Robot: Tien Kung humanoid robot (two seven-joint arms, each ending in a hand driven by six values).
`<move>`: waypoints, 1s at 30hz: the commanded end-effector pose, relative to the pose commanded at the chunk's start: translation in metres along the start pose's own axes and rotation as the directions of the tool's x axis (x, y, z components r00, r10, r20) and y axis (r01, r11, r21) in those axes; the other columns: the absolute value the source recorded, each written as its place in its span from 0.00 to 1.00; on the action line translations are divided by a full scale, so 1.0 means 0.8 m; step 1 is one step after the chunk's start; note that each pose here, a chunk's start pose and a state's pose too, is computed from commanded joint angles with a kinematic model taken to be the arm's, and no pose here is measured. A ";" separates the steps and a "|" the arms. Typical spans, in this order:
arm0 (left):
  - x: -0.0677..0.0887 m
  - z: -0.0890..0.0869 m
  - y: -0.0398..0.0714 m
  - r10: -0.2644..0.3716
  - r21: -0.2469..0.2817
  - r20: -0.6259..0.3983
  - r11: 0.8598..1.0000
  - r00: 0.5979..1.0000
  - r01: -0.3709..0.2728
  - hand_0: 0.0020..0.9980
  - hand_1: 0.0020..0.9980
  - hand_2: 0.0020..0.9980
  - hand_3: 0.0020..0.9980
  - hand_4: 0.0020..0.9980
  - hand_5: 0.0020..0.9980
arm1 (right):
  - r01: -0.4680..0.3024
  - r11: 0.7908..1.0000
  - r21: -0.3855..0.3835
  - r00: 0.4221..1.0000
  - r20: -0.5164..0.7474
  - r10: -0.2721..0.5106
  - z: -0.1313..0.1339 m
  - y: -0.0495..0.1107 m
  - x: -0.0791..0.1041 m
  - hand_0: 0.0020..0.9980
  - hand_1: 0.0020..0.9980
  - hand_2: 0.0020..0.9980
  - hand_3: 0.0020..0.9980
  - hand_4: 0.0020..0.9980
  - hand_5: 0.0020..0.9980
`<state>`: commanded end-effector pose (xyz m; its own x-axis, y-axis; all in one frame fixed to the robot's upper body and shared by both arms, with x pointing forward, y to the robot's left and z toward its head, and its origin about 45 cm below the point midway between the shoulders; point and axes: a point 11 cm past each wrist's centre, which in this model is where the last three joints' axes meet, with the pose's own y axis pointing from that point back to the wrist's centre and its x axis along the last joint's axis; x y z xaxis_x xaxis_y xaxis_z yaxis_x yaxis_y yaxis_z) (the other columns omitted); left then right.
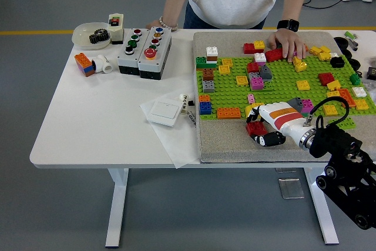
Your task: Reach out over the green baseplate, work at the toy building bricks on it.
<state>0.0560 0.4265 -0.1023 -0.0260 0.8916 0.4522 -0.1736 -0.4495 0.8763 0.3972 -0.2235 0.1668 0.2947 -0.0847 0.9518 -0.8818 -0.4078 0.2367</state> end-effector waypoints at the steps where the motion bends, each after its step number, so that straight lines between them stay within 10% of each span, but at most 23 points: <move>1: 0.000 0.000 0.000 0.000 0.000 0.000 1.000 1.000 0.000 0.80 0.81 0.83 0.65 0.67 0.65 | 0.002 1.000 -0.001 1.000 0.001 -0.002 0.001 0.000 0.000 0.51 0.53 0.59 0.57 0.72 0.17; 30: 0.001 -0.005 0.000 0.001 0.010 0.015 1.000 1.000 -0.001 0.80 0.81 0.83 0.65 0.66 0.65 | 0.014 1.000 0.014 1.000 0.007 -0.014 0.000 0.003 0.001 0.51 0.54 0.61 0.59 0.75 0.18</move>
<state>0.0518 0.4271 -0.1026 -0.0113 0.8903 0.4552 -0.1638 -0.4507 0.8775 0.3959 -0.2245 0.1683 0.3096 -0.0849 0.9471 -0.8725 -0.4213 0.2475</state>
